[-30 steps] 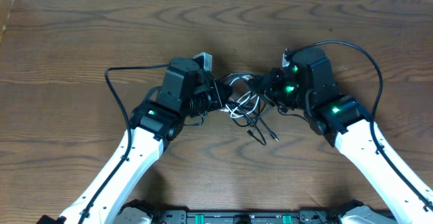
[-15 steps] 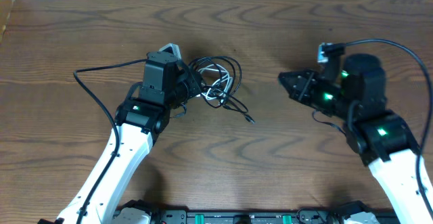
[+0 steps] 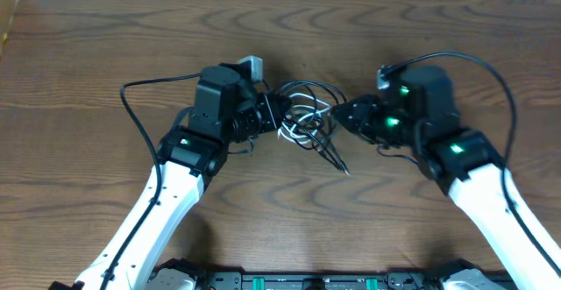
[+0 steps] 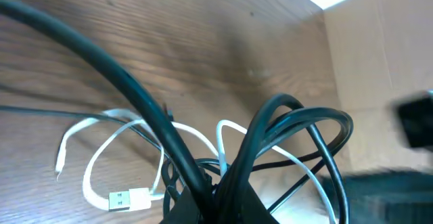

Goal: Untangle cables
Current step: 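Grasp cables with both grippers close together at the center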

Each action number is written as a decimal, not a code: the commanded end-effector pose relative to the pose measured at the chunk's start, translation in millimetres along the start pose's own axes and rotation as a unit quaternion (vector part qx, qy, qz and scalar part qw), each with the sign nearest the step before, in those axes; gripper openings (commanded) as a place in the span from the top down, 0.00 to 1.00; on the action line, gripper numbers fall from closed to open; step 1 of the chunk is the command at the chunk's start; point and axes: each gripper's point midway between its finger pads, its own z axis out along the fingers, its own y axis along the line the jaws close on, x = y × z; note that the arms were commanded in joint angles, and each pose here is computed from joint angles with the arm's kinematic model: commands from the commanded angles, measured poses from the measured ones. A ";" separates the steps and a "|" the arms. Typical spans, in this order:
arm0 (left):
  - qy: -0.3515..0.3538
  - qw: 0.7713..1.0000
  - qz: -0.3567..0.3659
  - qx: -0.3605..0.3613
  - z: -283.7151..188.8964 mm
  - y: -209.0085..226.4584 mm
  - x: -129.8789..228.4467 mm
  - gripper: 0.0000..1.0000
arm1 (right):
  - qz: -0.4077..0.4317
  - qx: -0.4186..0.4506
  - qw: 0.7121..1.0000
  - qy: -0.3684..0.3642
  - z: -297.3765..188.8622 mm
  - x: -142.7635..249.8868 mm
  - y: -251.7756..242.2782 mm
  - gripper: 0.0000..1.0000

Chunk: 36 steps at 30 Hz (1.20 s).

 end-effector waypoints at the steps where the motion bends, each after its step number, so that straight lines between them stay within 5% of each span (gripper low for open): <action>1: 0.015 0.999 0.023 0.028 1.3 -17.5 7.1 0.92 | 0.051 -0.012 0.998 0.037 17.5 8.6 4.6 0.79; 6: 0.027 0.998 0.033 0.036 4.7 -26.5 17.1 0.92 | 0.086 -0.009 0.995 0.058 34.0 12.0 0.8 0.78; 12: 0.027 0.998 0.038 0.035 5.3 -26.9 17.9 0.93 | 0.085 -0.013 0.994 0.060 34.0 12.5 2.1 0.53; 19: 0.028 0.997 0.056 0.034 5.3 -26.4 18.6 0.92 | 0.100 -0.015 0.993 0.057 32.3 7.9 1.6 0.40; 32: 0.036 0.996 0.080 0.028 5.2 -22.7 23.1 0.92 | 0.122 -0.044 0.991 0.036 23.6 -16.0 5.4 0.43; 36: 0.032 0.996 0.082 0.032 5.4 -24.8 21.6 0.92 | 0.109 -0.049 0.990 0.070 30.4 7.7 16.4 0.59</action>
